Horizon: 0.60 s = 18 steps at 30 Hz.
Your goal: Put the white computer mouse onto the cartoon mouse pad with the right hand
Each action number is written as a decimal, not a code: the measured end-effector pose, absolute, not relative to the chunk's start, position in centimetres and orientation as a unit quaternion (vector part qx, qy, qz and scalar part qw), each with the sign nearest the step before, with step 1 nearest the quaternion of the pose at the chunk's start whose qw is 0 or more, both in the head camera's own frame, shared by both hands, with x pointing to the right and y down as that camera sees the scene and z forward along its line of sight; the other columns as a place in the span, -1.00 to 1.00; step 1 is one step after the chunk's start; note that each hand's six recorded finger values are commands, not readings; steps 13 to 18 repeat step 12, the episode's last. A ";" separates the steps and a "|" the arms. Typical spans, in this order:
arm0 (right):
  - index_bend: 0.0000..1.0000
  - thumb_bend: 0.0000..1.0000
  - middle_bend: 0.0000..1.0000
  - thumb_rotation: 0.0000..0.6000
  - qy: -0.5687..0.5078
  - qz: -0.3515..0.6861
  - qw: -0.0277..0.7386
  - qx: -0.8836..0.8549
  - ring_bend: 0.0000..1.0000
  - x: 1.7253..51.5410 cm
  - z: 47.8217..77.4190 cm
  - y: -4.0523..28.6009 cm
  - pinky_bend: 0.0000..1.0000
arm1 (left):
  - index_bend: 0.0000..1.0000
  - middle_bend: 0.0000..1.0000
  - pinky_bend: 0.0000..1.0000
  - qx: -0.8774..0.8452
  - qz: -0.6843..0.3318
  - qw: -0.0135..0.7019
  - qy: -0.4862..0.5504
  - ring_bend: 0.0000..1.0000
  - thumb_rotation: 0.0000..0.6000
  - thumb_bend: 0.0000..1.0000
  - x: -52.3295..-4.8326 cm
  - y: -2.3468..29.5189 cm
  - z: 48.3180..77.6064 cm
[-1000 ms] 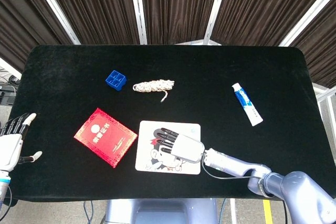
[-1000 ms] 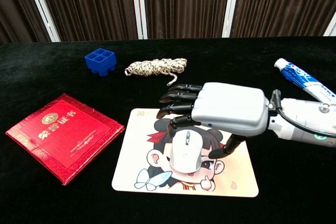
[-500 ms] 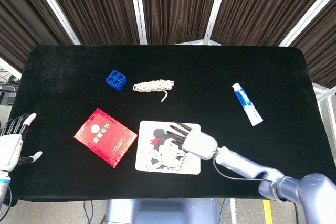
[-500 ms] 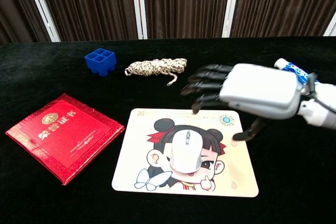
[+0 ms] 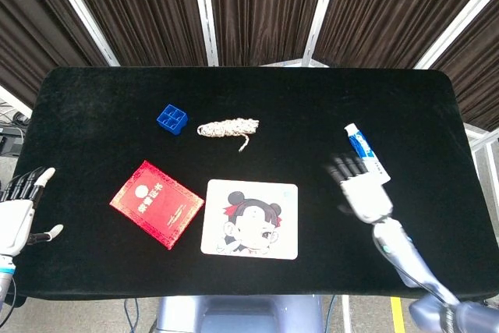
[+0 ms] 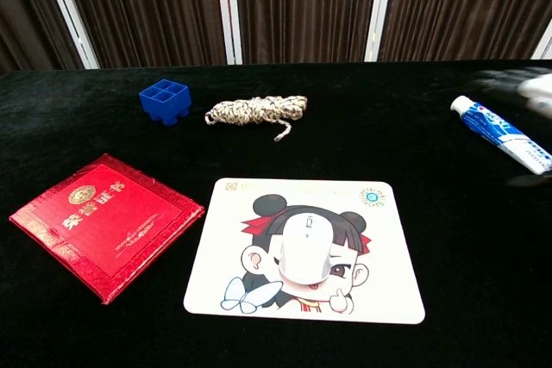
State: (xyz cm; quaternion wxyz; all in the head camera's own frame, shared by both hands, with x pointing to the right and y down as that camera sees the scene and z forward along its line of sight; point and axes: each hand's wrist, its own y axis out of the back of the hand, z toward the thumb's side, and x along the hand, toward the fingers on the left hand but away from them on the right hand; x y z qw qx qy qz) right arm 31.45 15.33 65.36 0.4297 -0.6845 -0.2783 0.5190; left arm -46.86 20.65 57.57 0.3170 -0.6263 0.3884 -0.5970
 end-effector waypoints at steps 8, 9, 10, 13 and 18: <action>-1.00 -0.70 -1.00 1.00 -0.338 0.587 0.361 -0.641 -1.00 36.6 60.7 18.0 -1.00 | -1.00 -1.00 -1.00 -0.618 -0.600 0.333 0.383 -1.00 1.00 -0.64 -46.9 20.7 57.5; -1.00 -0.70 -1.00 1.00 -0.348 0.594 0.356 -0.632 -1.00 37.4 60.0 18.5 -1.00 | -1.00 -1.00 -1.00 -0.618 -0.600 0.334 0.384 -1.00 1.00 -0.64 -46.9 20.7 57.5; -1.00 -0.70 -1.00 1.00 -0.354 0.599 0.353 -0.625 -1.00 38.0 59.5 18.8 -1.00 | -1.00 -1.00 -1.00 -0.617 -0.600 0.335 0.384 -1.00 1.00 -0.64 -46.9 20.7 57.5; -1.00 -0.70 -1.00 1.00 -0.370 0.606 0.347 -0.612 -1.00 39.2 58.6 19.4 -1.00 | -1.00 -1.00 -1.00 -0.615 -0.599 0.338 0.386 -1.00 1.00 -0.64 -46.9 20.7 57.4; -1.00 -0.70 -1.00 1.00 -0.370 0.606 0.347 -0.612 -1.00 39.2 58.6 19.4 -1.00 | -1.00 -1.00 -1.00 -0.615 -0.599 0.338 0.386 -1.00 1.00 -0.64 -46.9 20.7 57.4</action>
